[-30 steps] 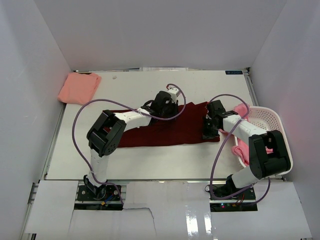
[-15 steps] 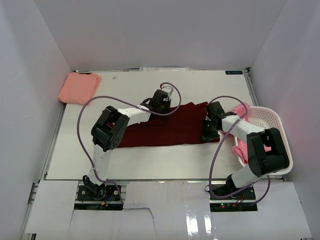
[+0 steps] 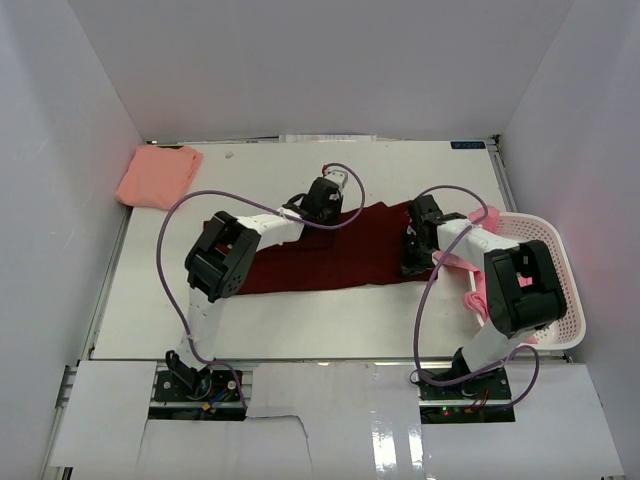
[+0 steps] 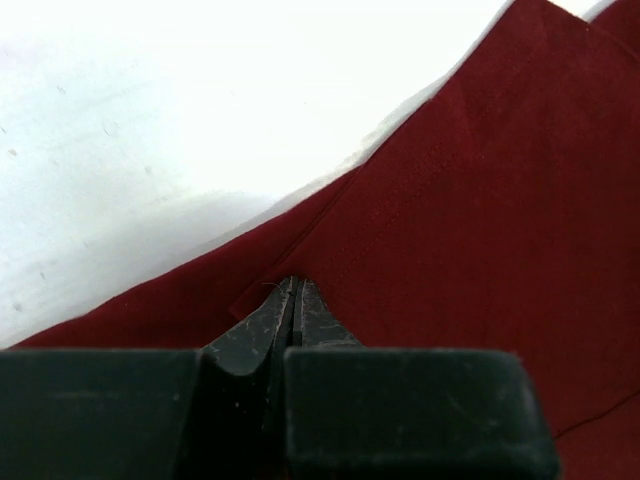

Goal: Fold and stack the t-shirts
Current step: Rotate the tshirt 90 degrees

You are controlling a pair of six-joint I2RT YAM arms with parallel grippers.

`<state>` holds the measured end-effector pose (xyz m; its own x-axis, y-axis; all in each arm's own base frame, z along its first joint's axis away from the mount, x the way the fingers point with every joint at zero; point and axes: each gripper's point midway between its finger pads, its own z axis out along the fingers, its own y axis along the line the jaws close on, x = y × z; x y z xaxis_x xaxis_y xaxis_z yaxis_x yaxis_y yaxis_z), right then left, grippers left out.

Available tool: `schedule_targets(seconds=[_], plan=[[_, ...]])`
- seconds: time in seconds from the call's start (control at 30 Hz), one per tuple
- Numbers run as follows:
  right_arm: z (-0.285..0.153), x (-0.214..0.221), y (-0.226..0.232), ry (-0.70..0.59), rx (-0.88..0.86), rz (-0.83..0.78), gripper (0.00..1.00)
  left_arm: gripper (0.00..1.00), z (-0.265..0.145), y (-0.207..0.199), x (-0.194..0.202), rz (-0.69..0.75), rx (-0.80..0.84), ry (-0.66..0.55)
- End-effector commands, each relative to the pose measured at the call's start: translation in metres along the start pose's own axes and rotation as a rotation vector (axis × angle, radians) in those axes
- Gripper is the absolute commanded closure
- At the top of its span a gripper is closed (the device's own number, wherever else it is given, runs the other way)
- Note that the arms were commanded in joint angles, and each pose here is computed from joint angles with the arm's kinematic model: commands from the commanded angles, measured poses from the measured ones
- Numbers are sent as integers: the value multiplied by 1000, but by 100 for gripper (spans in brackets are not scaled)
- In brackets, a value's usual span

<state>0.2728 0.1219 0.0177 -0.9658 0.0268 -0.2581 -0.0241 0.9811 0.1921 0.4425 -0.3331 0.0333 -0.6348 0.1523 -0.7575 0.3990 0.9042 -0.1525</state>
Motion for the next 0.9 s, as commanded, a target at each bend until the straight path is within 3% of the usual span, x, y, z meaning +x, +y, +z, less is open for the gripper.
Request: schedule_targets(seconds=[0.0, 0.4, 0.5, 0.63, 0.8, 0.87], plan=[[15, -15, -4, 4, 37, -13, 92, 89, 5, 15, -9, 12, -59, 12], [37, -92, -9, -12, 89, 4, 92, 89, 28, 76, -45, -64, -140, -2], [38, -111, -7, -23, 89, 6, 92, 83, 26, 85, -60, -64, -173, -5], [39, -125, -1, -31, 70, 8, 92, 76, -9, 97, -116, -78, -228, -118], [42, -135, 3, -38, 58, 7, 92, 53, -95, 127, -189, -191, -228, -284], [43, -138, 4, -41, 57, 5, 92, 42, -117, 154, -192, -211, -289, -311]])
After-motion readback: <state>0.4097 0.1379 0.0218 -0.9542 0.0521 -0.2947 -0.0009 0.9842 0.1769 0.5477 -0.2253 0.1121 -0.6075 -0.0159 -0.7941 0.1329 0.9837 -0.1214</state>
